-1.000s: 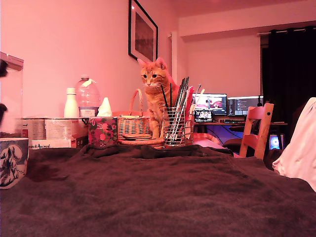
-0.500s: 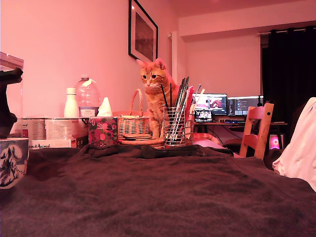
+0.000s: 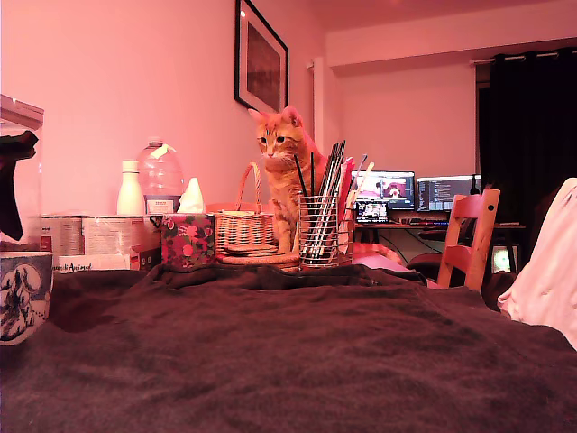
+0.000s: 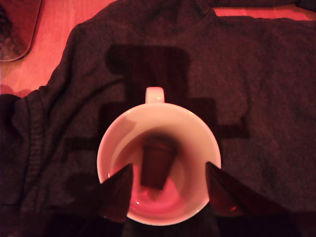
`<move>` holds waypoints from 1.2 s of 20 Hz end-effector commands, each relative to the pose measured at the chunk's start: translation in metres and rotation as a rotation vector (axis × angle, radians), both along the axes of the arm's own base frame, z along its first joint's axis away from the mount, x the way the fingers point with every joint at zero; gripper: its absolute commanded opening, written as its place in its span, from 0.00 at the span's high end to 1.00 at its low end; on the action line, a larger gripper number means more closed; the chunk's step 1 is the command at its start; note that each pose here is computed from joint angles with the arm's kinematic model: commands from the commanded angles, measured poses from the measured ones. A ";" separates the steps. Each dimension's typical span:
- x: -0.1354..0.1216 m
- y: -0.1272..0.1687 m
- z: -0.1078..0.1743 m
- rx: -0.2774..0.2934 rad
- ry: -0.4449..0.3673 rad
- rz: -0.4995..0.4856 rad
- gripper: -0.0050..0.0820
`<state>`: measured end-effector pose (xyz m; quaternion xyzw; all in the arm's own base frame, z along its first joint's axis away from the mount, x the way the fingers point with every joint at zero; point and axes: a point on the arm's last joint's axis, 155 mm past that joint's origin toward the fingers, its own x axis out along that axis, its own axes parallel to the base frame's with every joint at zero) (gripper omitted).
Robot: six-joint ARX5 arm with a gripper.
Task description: Pick up the coffee capsules on the table and drop them inside the coffee cup
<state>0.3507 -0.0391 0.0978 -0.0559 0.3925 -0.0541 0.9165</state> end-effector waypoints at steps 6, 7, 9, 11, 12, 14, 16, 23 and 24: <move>0.003 -0.003 0.012 -0.012 -0.036 -0.016 0.76; 0.003 -0.003 0.017 -0.014 -0.050 -0.017 0.82; 0.002 -0.004 0.029 -0.017 -0.087 -0.019 0.93; 0.001 -0.006 0.042 -0.029 -0.126 -0.030 0.97; 0.000 -0.009 0.049 -0.038 -0.146 -0.041 0.97; -0.004 -0.014 0.060 -0.059 -0.175 -0.063 0.97; -0.009 -0.017 0.067 -0.072 -0.185 -0.079 0.97; -0.027 -0.020 0.105 -0.076 -0.302 -0.095 0.97; -0.029 -0.020 0.109 -0.076 -0.324 -0.096 0.97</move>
